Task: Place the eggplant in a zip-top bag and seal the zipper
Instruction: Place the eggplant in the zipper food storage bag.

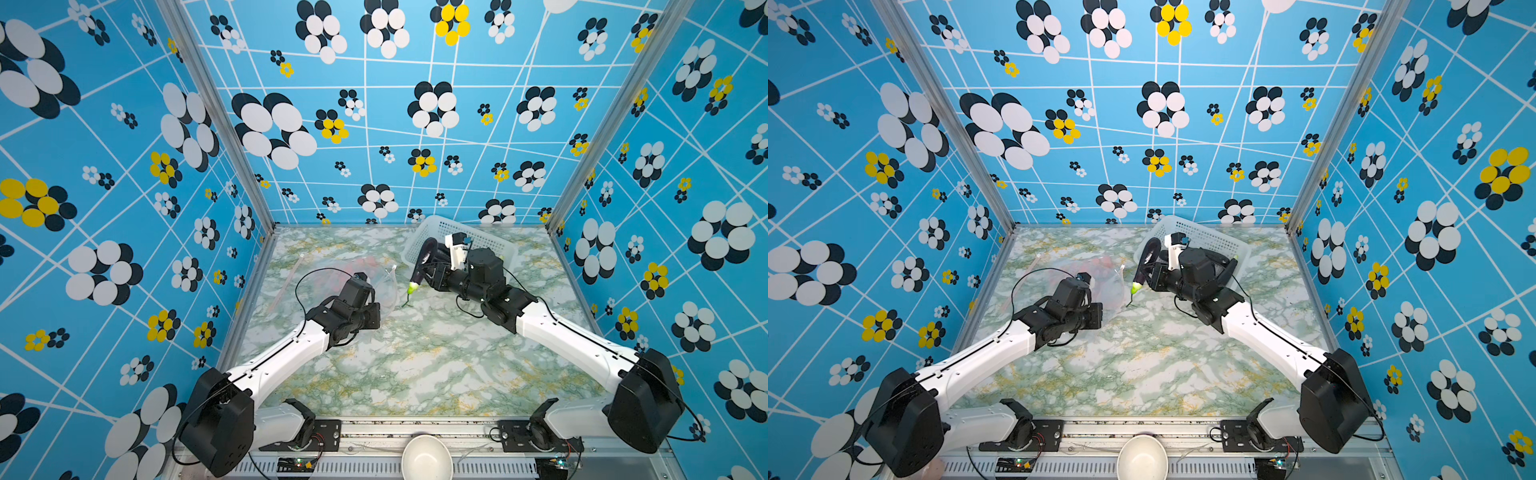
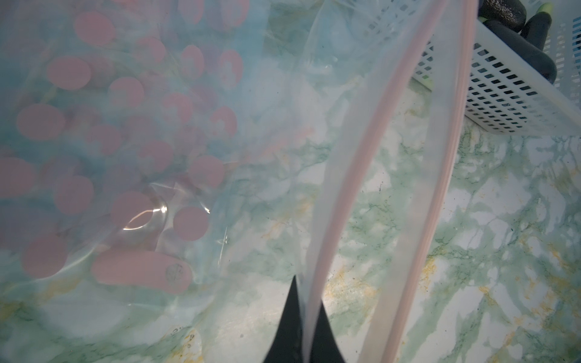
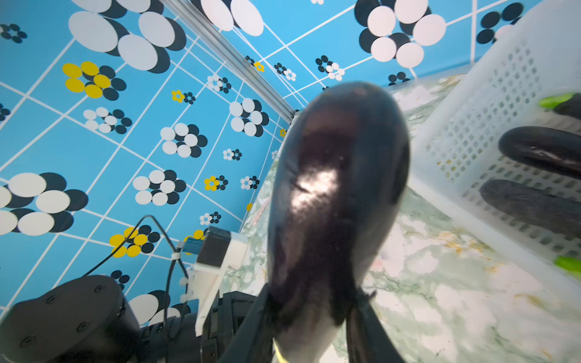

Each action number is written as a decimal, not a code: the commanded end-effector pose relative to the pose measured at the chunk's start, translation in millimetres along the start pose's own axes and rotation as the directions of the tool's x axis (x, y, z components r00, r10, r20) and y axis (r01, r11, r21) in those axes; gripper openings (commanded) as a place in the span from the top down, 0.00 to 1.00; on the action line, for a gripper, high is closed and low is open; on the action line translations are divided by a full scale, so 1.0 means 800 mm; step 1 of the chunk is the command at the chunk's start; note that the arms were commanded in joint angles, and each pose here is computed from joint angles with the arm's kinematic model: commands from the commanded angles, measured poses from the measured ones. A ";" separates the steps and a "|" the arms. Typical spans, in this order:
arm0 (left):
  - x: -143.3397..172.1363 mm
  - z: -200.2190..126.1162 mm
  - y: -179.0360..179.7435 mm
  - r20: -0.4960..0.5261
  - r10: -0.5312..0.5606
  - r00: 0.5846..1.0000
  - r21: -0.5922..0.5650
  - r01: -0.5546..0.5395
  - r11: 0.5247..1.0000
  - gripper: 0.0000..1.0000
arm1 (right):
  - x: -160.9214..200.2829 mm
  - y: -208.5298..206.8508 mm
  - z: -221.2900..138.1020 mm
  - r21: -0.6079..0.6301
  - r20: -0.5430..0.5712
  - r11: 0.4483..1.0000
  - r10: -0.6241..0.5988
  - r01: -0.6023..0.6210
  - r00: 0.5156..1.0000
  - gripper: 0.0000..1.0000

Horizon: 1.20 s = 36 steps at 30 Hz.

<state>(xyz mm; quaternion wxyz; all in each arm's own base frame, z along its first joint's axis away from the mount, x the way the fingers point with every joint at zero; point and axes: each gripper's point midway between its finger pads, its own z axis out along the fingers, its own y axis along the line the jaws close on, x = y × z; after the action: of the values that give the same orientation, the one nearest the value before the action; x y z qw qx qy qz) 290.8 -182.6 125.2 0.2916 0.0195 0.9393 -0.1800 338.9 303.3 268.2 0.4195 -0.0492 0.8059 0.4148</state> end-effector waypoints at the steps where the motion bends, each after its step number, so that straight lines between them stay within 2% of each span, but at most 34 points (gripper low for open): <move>1: -0.009 -0.007 -0.003 0.023 -0.026 0.999 0.020 0.025 0.999 1.00 | -0.006 0.013 0.014 -0.014 0.074 1.000 0.014 -0.013 0.997 0.66; 9: -0.012 -0.016 -0.005 0.040 -0.029 0.999 0.032 0.027 0.999 1.00 | 0.005 0.019 0.054 -0.017 0.113 1.000 0.015 -0.013 0.993 0.67; 13: -0.013 -0.020 -0.008 0.046 -0.043 0.998 0.043 0.041 0.998 1.00 | 0.012 0.019 0.069 0.029 0.136 0.998 -0.051 0.048 0.989 0.67; 18: -0.019 -0.029 -0.009 0.068 -0.058 0.996 0.051 0.055 0.997 1.00 | 0.027 0.009 0.078 0.099 0.143 0.989 -0.120 0.107 0.982 0.68; 24: -0.021 -0.029 -0.015 0.072 -0.074 0.995 0.074 0.069 0.995 1.00 | 0.023 0.017 0.079 0.068 0.184 0.994 -0.092 0.081 0.979 0.67; 32: -0.038 -0.035 -0.031 0.115 -0.183 0.976 0.162 0.164 0.973 1.00 | 0.058 0.016 0.083 0.096 0.151 0.993 -0.080 0.066 0.985 0.67; 36: -0.041 -0.039 -0.031 0.125 -0.185 0.975 0.162 0.164 0.973 1.00 | 0.074 0.012 0.082 0.133 0.114 0.985 -0.128 0.112 0.985 0.67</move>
<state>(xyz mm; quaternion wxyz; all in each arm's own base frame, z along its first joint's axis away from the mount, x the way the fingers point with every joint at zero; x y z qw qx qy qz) 295.5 -192.3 164.7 0.3251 -0.0432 0.9086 -0.2587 339.6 376.3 222.6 0.4897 -0.0437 0.7904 0.3653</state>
